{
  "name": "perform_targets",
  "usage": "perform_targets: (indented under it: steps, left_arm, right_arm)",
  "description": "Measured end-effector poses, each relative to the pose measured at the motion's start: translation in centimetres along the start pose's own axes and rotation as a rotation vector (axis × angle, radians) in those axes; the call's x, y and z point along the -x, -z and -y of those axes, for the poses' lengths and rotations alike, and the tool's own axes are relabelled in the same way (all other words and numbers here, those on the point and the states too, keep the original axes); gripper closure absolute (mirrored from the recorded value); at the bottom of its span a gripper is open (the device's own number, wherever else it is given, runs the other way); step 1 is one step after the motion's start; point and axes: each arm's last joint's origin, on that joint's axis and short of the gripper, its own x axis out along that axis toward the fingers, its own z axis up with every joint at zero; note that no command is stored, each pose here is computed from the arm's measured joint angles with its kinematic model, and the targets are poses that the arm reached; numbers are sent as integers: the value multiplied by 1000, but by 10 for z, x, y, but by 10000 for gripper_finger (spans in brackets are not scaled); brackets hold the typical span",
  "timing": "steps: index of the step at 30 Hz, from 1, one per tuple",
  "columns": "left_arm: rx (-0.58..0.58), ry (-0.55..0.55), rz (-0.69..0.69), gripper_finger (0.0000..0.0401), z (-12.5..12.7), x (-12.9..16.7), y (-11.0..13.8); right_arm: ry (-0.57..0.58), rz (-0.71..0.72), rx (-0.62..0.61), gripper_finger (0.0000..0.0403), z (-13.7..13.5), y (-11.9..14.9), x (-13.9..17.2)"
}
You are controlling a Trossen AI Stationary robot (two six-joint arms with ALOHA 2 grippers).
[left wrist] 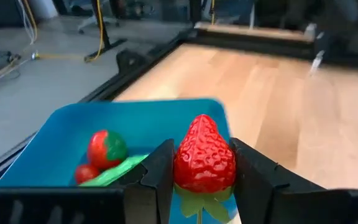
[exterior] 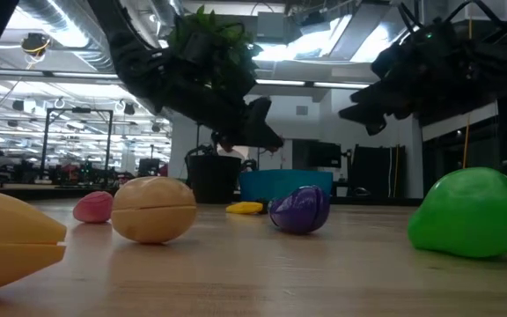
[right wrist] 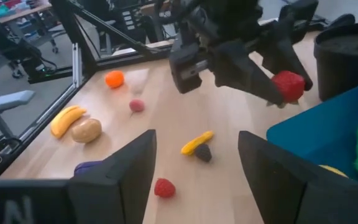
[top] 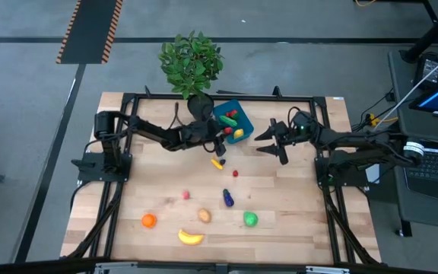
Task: Pick and placing Produce into tupperware
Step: Put the strawberry into the blue bin
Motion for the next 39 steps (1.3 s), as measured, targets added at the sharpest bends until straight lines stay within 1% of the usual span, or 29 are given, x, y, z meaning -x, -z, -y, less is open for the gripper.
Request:
perform_targets:
  steps: [2,5,8,10,12,16,28,33,37,39]
  left_arm:
    - [-15,-10,-79,281,-1,-4,-2]
    - [-58,-18,-179,281,0,-12,-12]
    - [-102,-18,-213,281,1,-18,-26]
    - [-110,-18,-210,281,0,-21,-38]
    - [-113,-18,-227,281,-2,-23,-44]
    - [-123,19,-277,281,-7,-25,-47]
    - [-155,37,-280,282,-7,-27,-45]
    - [-185,42,-301,282,-1,-43,-35]
    - [-207,34,-291,282,0,-64,-38]
    - [-226,29,-325,282,-1,-73,-36]
  right_arm:
    - [8,-4,6,173,0,-1,3]
    - [19,-18,13,173,0,-1,7]
    - [20,-36,4,173,-1,1,9]
    - [19,-42,-1,173,-2,1,9]
    - [19,-46,-4,173,-2,1,10]
    - [19,-49,-6,173,-2,1,10]
    - [19,-55,-10,173,-2,2,10]
    - [20,-59,-13,173,-2,3,10]
    - [20,-60,-14,173,-2,3,10]
    - [20,-61,-15,173,-2,3,10]
